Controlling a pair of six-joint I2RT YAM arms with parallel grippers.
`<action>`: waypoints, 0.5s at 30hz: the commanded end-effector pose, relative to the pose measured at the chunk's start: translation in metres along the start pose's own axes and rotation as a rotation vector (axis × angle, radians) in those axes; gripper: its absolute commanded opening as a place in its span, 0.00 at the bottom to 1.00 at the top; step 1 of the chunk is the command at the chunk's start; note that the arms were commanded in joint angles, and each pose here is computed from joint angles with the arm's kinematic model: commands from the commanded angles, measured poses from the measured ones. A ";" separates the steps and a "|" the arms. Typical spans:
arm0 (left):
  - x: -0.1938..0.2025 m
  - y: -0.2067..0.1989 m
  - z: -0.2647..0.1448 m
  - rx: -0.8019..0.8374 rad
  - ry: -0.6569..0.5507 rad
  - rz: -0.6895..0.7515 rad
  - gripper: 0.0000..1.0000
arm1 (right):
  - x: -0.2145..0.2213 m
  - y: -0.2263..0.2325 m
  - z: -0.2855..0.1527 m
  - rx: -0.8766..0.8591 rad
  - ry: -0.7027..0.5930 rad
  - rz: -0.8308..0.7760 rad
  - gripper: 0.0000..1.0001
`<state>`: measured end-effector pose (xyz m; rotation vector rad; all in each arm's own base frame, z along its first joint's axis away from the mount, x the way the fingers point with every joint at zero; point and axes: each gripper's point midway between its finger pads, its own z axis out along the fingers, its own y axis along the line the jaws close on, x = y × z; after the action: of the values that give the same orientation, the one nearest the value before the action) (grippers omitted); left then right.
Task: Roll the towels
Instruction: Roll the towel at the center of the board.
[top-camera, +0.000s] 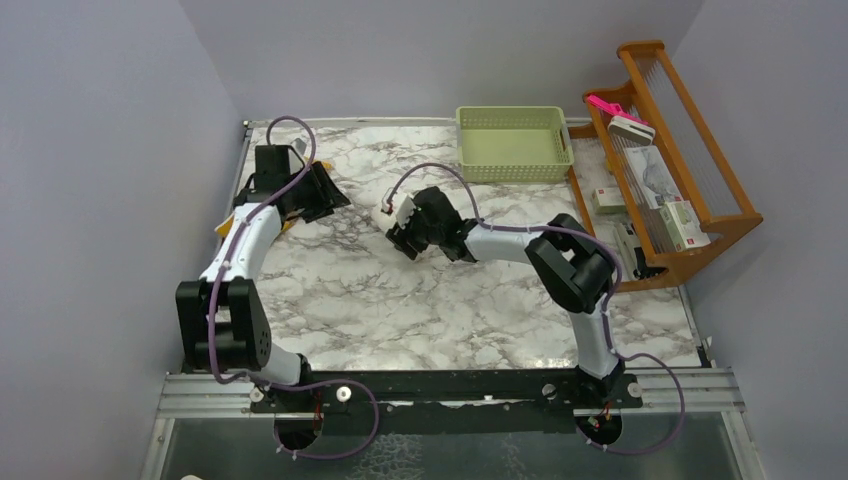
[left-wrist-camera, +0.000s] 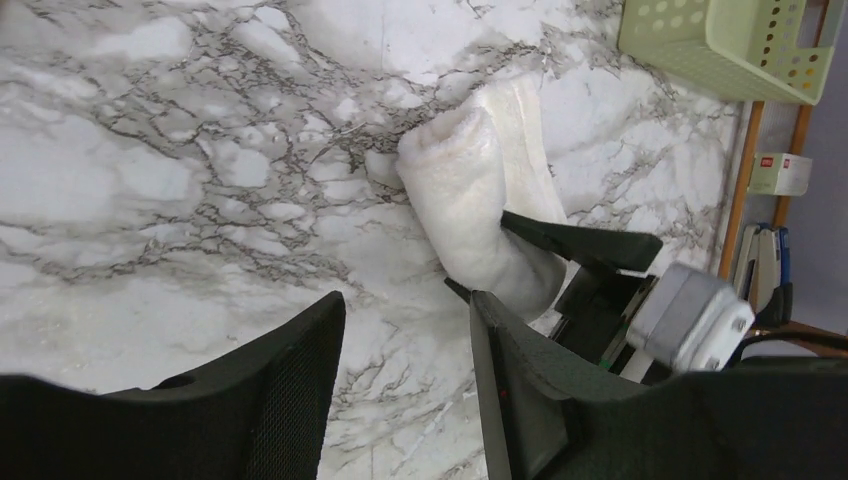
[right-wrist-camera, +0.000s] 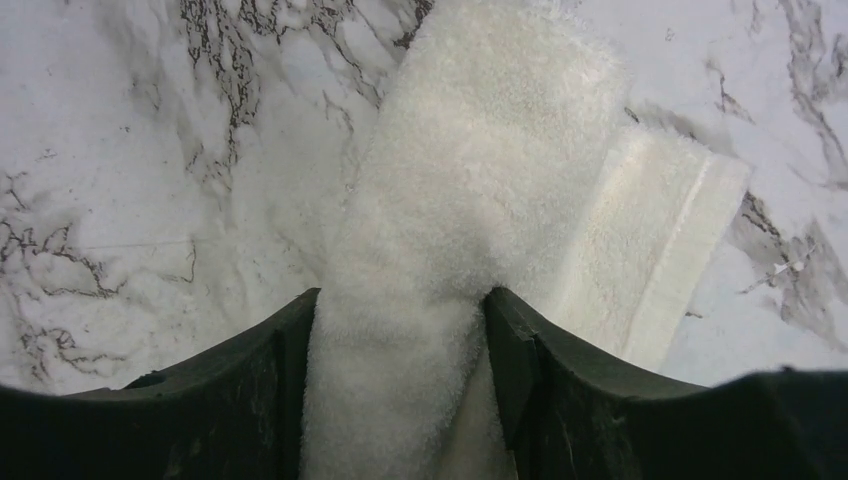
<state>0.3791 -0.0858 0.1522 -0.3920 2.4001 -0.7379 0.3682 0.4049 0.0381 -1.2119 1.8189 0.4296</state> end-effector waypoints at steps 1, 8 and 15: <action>0.018 0.013 -0.018 -0.035 0.000 -0.001 0.52 | 0.047 0.034 -0.011 -0.183 0.185 0.205 0.58; 0.038 0.013 -0.025 -0.006 0.012 -0.004 0.54 | 0.000 0.057 -0.050 -0.427 0.064 0.471 0.57; 0.055 0.018 -0.023 0.000 0.038 -0.012 0.54 | -0.013 0.027 -0.071 -0.586 -0.067 0.727 0.57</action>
<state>0.3257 -0.0796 0.1246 -0.4410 2.4595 -0.7262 0.3199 0.3855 0.0604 -0.9527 2.1025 1.1768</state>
